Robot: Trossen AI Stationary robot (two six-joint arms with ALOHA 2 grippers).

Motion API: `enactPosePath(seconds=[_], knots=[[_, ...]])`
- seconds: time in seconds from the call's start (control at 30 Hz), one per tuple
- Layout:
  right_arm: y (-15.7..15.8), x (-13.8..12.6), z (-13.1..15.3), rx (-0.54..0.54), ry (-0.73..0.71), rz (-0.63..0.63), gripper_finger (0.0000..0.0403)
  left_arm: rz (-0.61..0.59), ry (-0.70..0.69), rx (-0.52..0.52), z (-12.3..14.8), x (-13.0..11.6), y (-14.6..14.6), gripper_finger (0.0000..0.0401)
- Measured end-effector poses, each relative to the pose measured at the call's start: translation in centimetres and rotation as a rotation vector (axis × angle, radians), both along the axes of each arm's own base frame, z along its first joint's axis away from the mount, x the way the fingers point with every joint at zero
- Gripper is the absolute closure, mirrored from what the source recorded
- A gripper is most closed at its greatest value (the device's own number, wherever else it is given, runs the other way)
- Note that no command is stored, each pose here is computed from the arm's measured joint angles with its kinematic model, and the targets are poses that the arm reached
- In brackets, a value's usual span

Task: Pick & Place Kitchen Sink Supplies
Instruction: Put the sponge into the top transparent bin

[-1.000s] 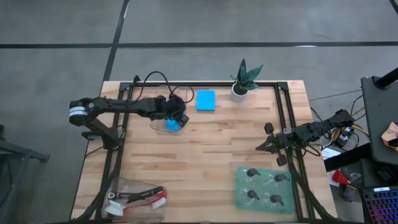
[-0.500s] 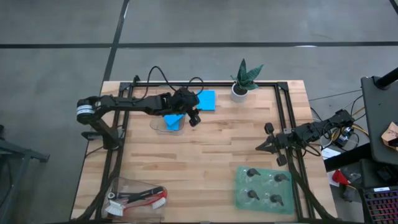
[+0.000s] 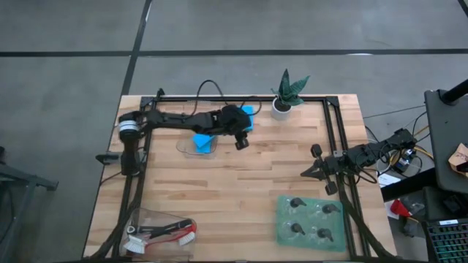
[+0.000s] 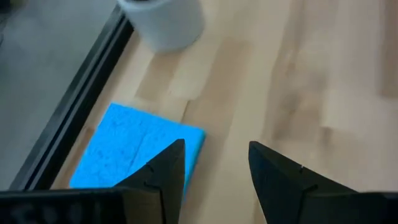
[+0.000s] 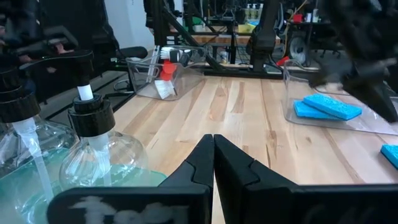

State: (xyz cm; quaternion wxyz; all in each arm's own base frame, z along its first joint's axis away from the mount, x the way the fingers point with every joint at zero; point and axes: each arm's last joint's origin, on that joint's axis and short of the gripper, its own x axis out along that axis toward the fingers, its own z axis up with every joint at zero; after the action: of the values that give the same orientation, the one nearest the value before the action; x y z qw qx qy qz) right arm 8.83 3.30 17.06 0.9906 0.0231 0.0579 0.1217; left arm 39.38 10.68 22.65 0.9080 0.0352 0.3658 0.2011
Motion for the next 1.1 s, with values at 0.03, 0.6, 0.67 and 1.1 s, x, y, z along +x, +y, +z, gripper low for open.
enactPosePath(seconds=[0.03, 0.6, 0.67, 1.1], knots=[[0.0, 0.0, 0.0, 0.0, 0.0, 0.0, 0.0394, 0.007, 0.027, 0.0, -0.3, 0.5, 0.4, 0.0231], [0.0, 0.0, 0.0, 0.0, 0.0, 0.0, 0.0394, 0.09, 0.267, -0.038, -6.7, 3.6, 4.4, 0.0232], [0.0, 0.0, 0.0, 0.0, 0.0, 0.0, 0.0394, 0.103, 0.265, -0.044, -6.7, 3.5, 4.5, 0.0238], [0.0, 0.0, 0.0, 0.0, 0.0, 0.0, 0.0394, 0.123, 0.234, -0.135, -6.9, 2.9, 6.1, 0.0395]])
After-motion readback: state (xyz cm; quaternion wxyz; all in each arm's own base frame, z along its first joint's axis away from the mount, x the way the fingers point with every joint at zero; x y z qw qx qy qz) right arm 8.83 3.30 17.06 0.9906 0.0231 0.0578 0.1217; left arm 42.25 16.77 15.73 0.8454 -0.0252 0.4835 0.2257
